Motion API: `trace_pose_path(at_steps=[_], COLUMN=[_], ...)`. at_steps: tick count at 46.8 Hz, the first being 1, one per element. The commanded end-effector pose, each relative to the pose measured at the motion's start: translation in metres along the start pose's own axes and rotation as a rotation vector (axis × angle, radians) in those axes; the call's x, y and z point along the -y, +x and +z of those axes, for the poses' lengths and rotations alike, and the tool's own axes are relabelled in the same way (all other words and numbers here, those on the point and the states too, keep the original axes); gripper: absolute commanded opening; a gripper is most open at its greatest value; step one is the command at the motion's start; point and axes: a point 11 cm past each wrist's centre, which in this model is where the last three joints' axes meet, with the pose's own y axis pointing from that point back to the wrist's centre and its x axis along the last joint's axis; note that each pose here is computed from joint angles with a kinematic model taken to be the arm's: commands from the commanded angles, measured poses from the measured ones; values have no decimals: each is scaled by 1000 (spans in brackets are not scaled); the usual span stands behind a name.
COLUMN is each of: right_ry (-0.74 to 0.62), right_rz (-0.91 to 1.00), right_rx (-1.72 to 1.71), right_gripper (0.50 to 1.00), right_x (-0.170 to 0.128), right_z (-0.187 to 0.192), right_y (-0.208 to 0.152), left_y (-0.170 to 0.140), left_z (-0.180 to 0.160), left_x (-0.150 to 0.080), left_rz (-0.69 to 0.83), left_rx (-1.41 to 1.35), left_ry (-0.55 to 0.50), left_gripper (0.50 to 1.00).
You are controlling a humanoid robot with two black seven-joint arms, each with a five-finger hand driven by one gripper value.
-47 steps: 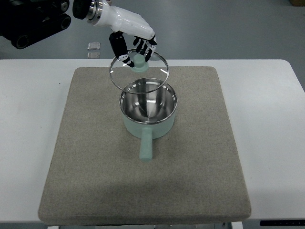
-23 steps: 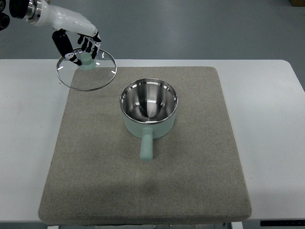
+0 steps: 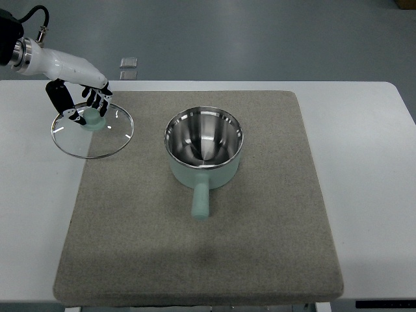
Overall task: Place lid left of pot with left hand
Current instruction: 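Lower the lid onto the mat beside the pot, nearer the left arm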
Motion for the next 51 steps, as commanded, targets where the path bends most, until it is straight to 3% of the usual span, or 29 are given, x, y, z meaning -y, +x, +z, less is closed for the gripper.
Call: trace_pose_path(at_steps=[1,13,51], right_ry=[0,0,0], right_rz=[0,0,0], right_rx=[0,0,1], right_gripper=[924,924,924], right_x=[0,0,0], right_z=[0,0,0], right_y=[0,0,0], left_y=[-6,-20,-35], left_z=[0,2,5], left_x=[4,19,49], left_rz=[15,131,183], left_rx=[-12,28,-46], left_ry=[-8,-32,-56], left_gripper=[500,500,500])
